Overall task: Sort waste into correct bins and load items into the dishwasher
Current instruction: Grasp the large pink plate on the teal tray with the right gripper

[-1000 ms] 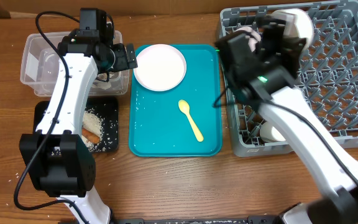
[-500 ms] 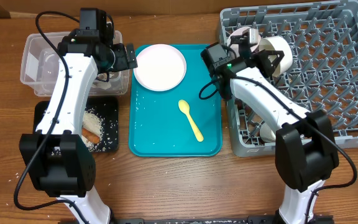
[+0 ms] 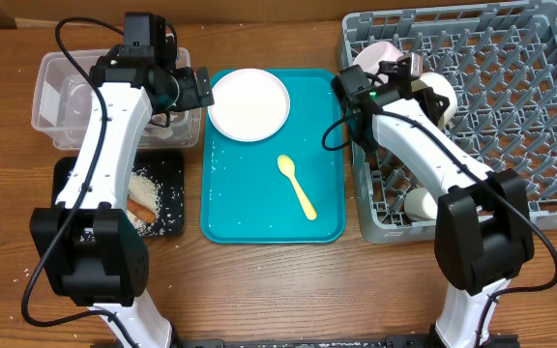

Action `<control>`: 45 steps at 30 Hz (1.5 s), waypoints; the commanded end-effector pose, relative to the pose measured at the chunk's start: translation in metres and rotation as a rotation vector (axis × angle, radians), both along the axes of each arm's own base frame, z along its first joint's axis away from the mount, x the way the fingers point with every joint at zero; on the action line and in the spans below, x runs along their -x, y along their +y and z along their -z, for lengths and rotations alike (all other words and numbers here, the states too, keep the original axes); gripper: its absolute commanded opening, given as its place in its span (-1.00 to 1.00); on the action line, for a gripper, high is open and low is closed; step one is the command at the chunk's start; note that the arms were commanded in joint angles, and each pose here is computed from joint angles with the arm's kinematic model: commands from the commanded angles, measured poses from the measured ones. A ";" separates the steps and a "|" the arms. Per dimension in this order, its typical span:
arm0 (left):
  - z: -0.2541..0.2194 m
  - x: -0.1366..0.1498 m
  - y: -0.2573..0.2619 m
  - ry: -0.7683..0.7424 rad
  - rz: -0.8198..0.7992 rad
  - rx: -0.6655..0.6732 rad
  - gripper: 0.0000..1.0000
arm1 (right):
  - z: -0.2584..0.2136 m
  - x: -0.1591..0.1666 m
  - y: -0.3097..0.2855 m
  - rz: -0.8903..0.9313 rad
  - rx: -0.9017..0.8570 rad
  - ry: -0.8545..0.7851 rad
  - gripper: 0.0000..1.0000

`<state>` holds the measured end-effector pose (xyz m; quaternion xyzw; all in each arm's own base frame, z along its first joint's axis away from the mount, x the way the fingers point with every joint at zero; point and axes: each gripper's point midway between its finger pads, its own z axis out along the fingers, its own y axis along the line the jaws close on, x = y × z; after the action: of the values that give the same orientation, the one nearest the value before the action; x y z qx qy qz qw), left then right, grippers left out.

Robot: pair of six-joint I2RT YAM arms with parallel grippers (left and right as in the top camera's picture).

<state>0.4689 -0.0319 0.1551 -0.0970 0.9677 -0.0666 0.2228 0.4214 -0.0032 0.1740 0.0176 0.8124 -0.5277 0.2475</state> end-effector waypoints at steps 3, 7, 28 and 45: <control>-0.010 -0.006 0.004 -0.028 -0.005 -0.011 0.99 | 0.013 0.008 0.029 -0.060 -0.098 0.061 -0.92; -0.010 -0.006 0.004 -0.028 -0.005 -0.011 1.00 | 0.013 0.014 0.056 -0.130 -0.083 0.089 -0.53; -0.010 -0.006 0.004 -0.028 -0.005 -0.011 1.00 | -0.068 -0.009 0.279 -0.638 -1.175 -0.048 0.60; -0.010 -0.006 0.004 -0.028 -0.005 -0.011 1.00 | 0.121 -0.078 0.288 -0.271 -1.317 -0.038 0.15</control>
<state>0.4689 -0.0318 0.1551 -0.0971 0.9677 -0.0664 0.2229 0.4981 0.2838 0.0701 0.0556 0.9531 0.1130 0.2754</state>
